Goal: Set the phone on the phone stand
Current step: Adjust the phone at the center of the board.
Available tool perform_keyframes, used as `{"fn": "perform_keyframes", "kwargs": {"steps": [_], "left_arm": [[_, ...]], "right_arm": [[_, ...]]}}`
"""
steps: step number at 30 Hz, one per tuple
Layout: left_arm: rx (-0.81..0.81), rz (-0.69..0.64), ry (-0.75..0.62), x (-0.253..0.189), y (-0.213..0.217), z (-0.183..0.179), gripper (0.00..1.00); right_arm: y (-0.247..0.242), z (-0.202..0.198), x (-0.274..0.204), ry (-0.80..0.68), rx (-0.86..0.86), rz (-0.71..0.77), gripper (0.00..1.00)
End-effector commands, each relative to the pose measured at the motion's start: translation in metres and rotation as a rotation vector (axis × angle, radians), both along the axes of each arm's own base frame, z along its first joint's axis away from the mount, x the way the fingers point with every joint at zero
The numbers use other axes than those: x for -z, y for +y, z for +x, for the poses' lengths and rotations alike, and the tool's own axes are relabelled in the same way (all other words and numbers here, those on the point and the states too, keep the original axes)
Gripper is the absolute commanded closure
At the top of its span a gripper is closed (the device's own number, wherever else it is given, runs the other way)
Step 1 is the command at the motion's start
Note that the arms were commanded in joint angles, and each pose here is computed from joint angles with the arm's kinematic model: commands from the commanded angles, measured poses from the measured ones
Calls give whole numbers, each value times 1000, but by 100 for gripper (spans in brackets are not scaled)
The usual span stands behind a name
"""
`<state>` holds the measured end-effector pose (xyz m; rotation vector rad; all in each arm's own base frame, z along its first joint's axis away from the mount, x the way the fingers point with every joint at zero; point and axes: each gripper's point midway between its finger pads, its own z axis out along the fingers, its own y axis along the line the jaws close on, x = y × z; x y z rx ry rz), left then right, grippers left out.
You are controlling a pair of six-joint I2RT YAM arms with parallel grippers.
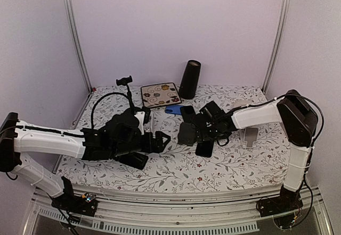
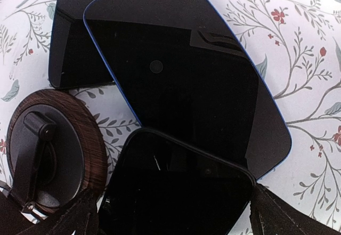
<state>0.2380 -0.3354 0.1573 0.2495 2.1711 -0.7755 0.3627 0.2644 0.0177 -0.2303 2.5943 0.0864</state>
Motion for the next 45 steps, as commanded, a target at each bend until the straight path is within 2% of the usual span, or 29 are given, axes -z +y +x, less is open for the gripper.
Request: {"fn": "perform_keyframes", "kwargs": {"steps": [1, 10, 22, 35, 45], "left_arm": [[-15, -11, -8, -7, -3, -1, 4], [-30, 2, -8, -4, 1, 0, 4], [-31, 0, 1, -3, -1, 0, 4], [-26, -5, 20, 0, -4, -1, 8], [-32, -13, 58, 5, -2, -7, 8]], "right_arm": [[-30, -37, 32, 110, -30, -116, 1], [-52, -40, 14, 105, 12, -30, 1], [-16, -28, 0, 105, -44, 73, 1], [-2, -14, -4, 87, -67, 35, 1], [-24, -42, -5, 136, 62, 10, 1]]}}
